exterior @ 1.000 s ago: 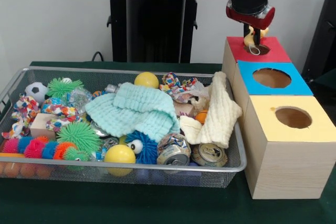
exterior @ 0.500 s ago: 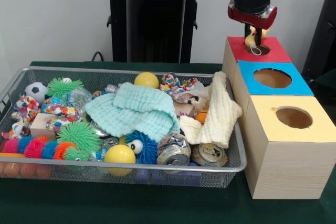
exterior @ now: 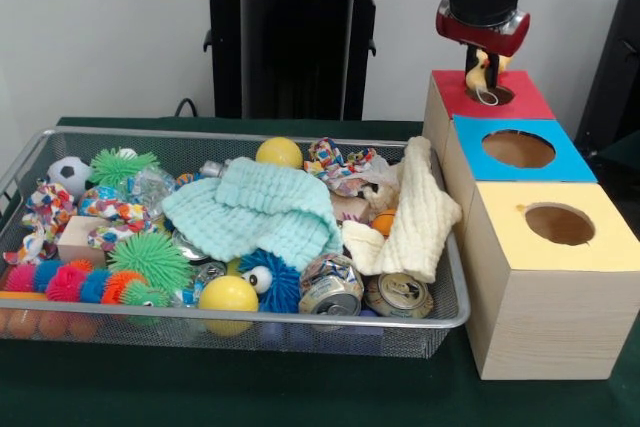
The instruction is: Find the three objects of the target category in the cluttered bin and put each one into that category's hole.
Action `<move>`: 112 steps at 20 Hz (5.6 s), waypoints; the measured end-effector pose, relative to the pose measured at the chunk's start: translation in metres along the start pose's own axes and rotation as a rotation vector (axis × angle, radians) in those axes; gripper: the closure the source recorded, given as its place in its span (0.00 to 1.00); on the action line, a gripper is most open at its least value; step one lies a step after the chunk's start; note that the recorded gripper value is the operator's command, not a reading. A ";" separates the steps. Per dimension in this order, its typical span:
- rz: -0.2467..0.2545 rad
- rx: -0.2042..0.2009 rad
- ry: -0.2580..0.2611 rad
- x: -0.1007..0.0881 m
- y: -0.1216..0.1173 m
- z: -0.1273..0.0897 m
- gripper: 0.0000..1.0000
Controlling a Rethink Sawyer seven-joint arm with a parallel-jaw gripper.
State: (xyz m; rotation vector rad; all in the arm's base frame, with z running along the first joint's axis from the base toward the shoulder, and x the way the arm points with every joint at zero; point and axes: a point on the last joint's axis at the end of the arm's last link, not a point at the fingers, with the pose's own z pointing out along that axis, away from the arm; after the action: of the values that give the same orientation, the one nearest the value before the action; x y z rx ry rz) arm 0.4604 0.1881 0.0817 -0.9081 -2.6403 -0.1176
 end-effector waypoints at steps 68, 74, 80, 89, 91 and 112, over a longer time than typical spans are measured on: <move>-0.063 0.132 -0.168 -0.019 0.022 -0.012 0.00; -0.053 0.142 -0.179 -0.023 0.018 -0.011 0.00; -0.054 0.145 -0.183 -0.023 0.018 -0.011 0.00; -0.056 0.150 -0.190 -0.022 0.018 -0.011 0.00; -0.056 0.150 -0.190 -0.022 0.018 -0.011 0.00; 0.100 0.039 -0.235 -0.096 -0.018 -0.091 0.00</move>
State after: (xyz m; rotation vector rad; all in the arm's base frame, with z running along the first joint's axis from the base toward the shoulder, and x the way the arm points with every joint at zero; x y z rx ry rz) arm 0.5463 0.1010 0.1341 -1.0991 -2.7917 0.0690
